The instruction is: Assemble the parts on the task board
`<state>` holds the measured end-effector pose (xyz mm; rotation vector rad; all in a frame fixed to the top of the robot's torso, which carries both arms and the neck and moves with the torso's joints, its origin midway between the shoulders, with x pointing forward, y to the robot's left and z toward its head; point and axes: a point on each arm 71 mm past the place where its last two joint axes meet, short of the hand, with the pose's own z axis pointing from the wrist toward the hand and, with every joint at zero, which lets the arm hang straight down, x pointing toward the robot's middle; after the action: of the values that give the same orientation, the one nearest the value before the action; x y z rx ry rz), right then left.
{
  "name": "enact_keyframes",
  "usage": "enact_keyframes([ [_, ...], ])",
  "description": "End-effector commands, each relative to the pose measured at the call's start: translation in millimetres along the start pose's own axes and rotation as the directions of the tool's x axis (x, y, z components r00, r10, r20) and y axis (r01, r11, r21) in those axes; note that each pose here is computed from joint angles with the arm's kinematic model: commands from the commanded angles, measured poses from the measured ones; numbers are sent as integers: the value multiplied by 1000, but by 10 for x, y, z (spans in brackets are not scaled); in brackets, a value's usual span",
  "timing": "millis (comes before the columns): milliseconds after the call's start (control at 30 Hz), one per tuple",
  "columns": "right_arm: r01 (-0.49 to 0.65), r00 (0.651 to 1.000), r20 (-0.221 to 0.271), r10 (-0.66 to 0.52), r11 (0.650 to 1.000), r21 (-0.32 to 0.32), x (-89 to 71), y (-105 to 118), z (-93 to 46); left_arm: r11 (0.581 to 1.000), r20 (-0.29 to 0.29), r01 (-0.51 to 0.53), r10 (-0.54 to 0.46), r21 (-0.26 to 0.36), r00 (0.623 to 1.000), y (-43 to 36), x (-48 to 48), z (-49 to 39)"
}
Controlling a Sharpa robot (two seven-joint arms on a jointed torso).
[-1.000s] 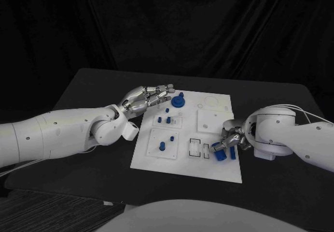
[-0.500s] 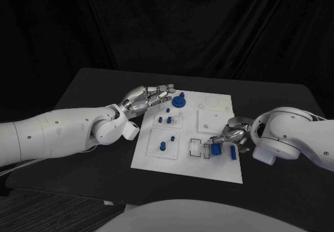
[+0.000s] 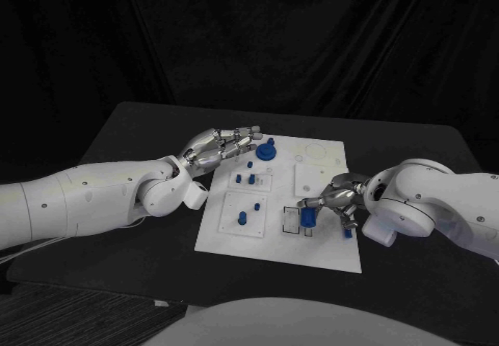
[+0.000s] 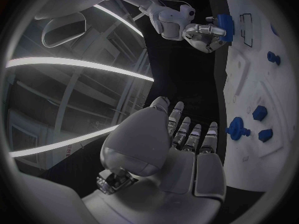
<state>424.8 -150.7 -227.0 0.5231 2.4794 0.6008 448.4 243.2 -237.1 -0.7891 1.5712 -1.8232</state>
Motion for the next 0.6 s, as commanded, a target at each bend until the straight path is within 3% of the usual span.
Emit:
enact_keyframes([
  [33, -36, 999, -3, 36, 999, 15, 26, -10, 31, 1000, -10, 14, -14, 10, 1000, -2, 17, 8],
  [600, 84, 996, -31, -84, 996, 15, 124, 59, 153, 1000, -10, 13, -13, 10, 1000, 6, -2, 13],
])
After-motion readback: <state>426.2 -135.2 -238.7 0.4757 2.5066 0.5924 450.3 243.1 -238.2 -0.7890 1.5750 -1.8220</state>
